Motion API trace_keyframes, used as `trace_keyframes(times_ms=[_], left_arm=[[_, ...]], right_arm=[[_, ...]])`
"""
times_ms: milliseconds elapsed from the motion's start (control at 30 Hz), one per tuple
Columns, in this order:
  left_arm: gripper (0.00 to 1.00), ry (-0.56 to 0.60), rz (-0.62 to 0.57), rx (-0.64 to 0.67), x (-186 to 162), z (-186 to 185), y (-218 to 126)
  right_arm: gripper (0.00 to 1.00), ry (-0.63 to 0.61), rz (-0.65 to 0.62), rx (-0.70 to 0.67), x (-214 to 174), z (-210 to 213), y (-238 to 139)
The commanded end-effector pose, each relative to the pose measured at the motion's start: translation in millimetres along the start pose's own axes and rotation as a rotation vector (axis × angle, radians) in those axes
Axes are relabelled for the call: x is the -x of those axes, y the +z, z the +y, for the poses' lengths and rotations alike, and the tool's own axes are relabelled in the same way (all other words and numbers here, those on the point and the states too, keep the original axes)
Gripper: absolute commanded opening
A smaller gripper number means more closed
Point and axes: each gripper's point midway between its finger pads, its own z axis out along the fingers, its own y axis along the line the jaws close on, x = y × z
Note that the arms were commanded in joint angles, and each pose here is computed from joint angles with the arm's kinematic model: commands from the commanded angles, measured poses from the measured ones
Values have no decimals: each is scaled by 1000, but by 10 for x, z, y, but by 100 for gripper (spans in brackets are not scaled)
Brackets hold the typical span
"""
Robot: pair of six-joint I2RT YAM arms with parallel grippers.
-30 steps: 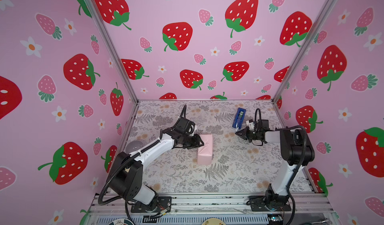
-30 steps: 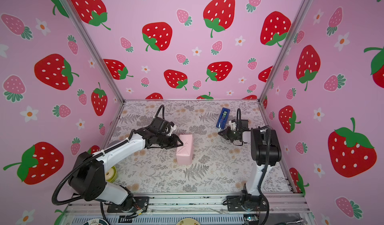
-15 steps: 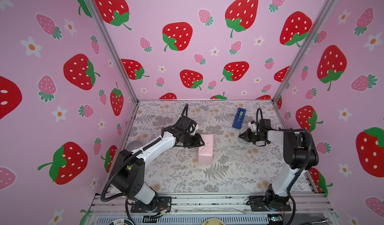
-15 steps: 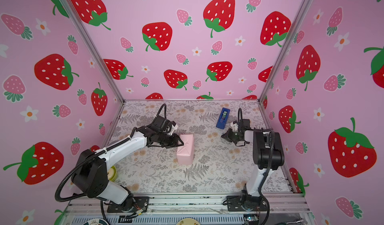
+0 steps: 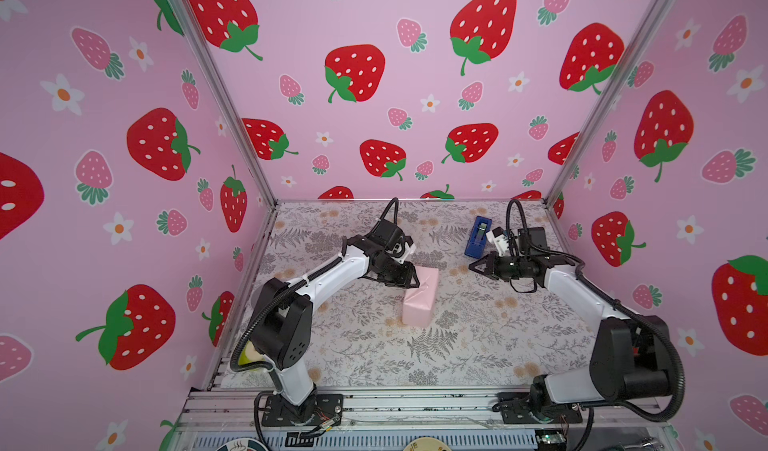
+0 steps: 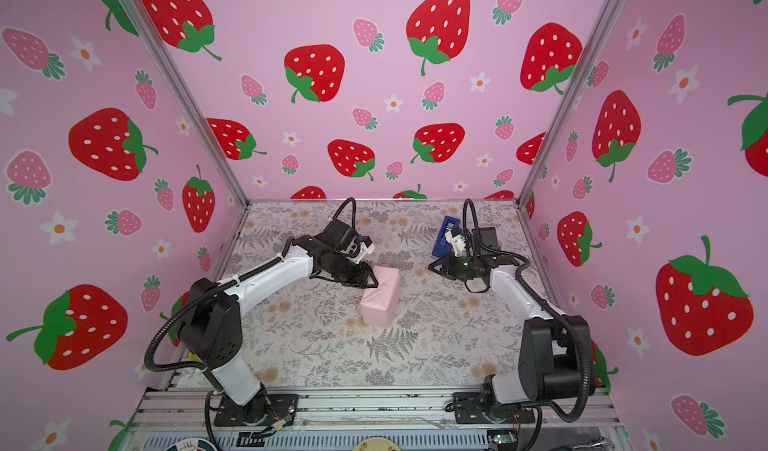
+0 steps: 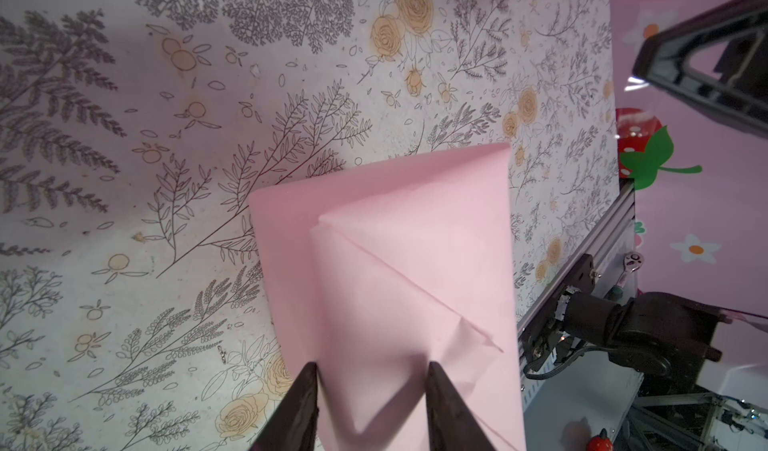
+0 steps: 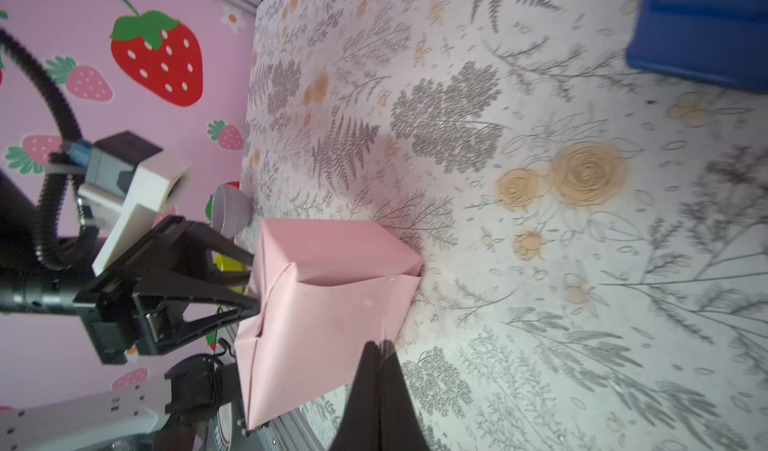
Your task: Wrap the gift box in paper
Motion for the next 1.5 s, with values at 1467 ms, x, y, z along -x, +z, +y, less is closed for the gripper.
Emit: trace_keyframes(times_ms=[1467], left_arm=[[43,387,265,-1,-466,-251,489]], right_arm=[[0,-238,175,261,-1012,1091,136]])
